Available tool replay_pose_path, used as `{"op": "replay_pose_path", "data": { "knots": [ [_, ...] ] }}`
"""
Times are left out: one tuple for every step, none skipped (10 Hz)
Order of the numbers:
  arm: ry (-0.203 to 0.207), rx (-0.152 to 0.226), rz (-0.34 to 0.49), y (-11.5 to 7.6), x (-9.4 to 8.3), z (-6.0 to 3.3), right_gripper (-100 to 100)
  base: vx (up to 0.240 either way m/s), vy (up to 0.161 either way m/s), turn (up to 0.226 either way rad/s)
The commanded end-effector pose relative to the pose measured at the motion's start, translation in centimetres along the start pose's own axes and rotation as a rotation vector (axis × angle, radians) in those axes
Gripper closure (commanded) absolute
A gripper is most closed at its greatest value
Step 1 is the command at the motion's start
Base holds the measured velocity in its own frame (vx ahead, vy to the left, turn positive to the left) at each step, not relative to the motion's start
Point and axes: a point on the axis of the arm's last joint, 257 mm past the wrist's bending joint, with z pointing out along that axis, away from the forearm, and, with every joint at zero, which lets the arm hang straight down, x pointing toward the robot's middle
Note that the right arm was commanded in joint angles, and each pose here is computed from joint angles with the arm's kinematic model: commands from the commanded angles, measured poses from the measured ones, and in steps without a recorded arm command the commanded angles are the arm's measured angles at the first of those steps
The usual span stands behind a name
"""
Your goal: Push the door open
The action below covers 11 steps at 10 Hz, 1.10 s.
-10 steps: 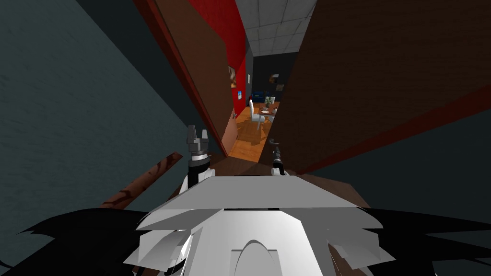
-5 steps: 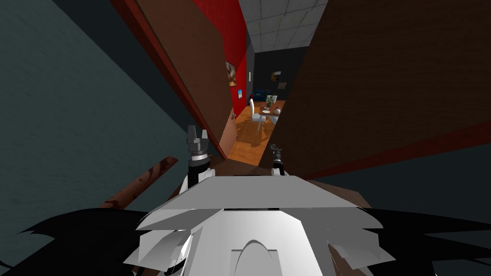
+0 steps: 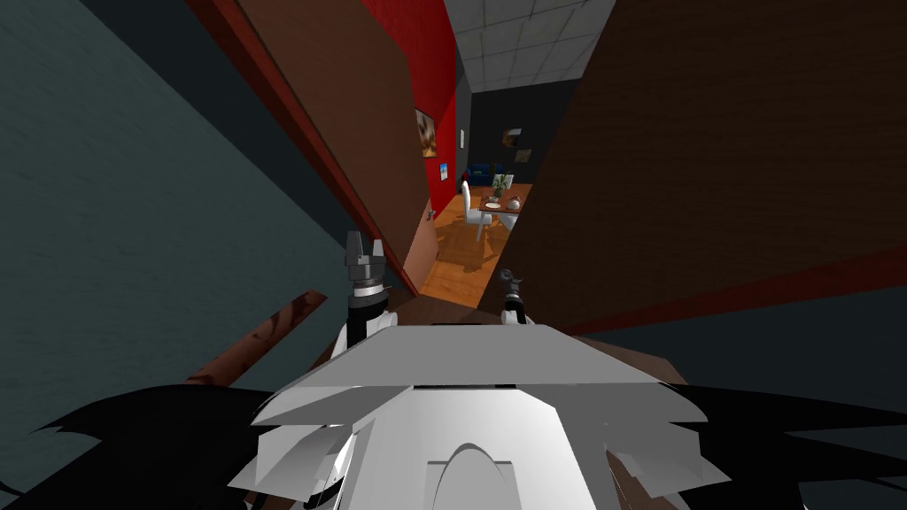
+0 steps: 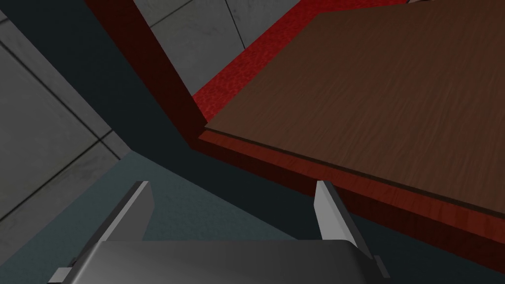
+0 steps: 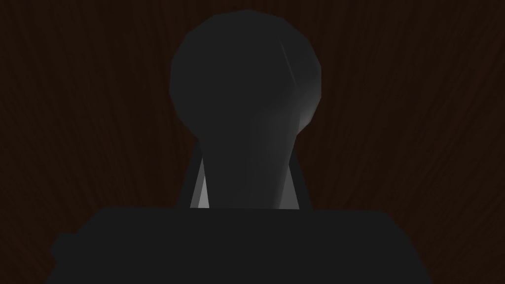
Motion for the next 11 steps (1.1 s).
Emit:
{"op": "replay_pose_path", "data": {
  "knots": [
    [0.001, 0.007, 0.001, -0.3, 0.1, -0.31, 100, 0.0, 0.0, 0.0],
    [0.001, 0.007, 0.001, -0.3, 0.1, -0.31, 100, 0.0, 0.0, 0.0],
    [0.001, 0.007, 0.001, -0.3, 0.1, -0.31, 100, 0.0, 0.0, 0.0],
    [-0.013, 0.001, 0.0, 0.0, -0.6, -0.01, 100, 0.1, 0.011, -0.026],
    [-0.02, 0.002, 0.0, 0.0, -0.9, -0.02, 100, 0.153, 0.016, -0.04],
    [-0.03, 0.002, 0.0, -0.1, -1.3, -0.04, 100, 0.182, 0.005, -0.041],
    [-0.04, 0.003, -0.001, -0.1, -1.8, -0.07, 100, 0.194, 0.0, -0.033],
    [-0.052, 0.003, -0.001, -0.1, -2.3, -0.1, 100, 0.213, 0.028, -0.034],
    [-0.065, 0.004, -0.001, -0.1, -2.8, -0.14, 100, 0.223, 0.01, -0.05],
    [-0.079, 0.005, -0.001, -0.1, -3.5, -0.19, 100, 0.211, 0.006, -0.05],
    [-0.101, 0.006, -0.002, -0.2, -4.4, -0.28, 100, 0.232, 0.033, -0.059]
  ]
}}
